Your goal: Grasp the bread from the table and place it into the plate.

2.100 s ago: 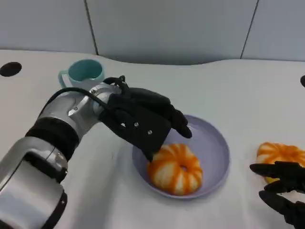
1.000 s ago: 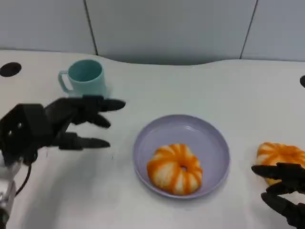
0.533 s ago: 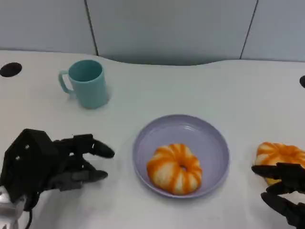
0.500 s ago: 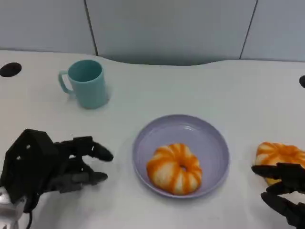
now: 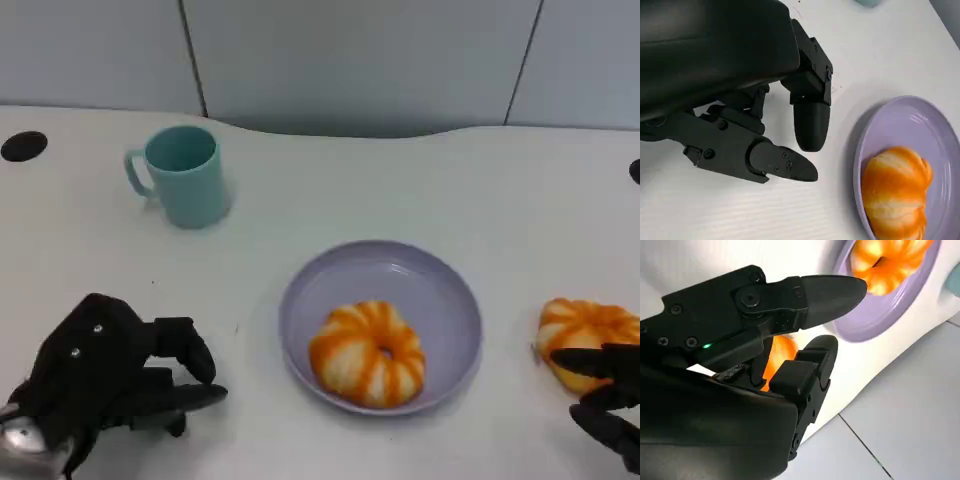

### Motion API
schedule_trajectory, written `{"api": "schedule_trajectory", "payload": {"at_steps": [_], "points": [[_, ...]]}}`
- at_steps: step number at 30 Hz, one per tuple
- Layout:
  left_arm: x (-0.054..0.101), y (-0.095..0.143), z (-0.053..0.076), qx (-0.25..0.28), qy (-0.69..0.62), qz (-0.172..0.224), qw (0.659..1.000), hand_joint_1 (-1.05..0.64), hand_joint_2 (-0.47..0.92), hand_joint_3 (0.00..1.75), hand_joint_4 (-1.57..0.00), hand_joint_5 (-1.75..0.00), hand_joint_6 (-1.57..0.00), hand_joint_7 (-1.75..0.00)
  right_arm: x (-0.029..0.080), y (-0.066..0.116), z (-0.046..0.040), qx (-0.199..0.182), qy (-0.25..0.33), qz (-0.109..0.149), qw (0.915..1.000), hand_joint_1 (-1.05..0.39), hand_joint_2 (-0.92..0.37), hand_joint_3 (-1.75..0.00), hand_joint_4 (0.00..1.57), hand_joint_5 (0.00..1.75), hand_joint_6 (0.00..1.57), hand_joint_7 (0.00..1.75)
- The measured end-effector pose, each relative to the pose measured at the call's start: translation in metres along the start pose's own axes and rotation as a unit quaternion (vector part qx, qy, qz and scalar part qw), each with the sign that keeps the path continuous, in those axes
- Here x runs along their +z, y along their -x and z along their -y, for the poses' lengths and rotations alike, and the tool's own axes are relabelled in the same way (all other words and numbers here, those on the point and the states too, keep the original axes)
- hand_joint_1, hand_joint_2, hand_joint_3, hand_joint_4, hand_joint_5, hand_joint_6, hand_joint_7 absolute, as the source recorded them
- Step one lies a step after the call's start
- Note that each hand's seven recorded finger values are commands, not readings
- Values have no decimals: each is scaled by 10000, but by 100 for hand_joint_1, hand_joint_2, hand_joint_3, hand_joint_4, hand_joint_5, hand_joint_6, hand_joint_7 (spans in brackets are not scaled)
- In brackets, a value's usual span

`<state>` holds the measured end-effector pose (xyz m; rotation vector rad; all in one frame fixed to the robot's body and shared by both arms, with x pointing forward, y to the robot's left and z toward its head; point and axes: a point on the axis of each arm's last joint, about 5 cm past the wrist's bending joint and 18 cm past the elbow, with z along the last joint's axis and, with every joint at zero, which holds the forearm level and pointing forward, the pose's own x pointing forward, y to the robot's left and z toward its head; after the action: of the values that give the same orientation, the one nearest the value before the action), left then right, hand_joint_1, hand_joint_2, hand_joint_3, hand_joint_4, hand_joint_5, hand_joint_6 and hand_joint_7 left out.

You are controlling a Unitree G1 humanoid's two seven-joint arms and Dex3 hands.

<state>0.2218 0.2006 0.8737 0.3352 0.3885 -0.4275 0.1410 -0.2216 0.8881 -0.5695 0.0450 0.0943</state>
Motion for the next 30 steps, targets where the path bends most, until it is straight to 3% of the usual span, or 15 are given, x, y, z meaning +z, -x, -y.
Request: {"api": "schedule_trajectory", "payload": {"at_steps": [30], "points": [[31,-19,22,125,57,46,9999,-34,88,2,-85,-175,-64,-175,-15,-37,10,-8,-61,129,9999,-25,-92,-24,72,64,88,2]]}}
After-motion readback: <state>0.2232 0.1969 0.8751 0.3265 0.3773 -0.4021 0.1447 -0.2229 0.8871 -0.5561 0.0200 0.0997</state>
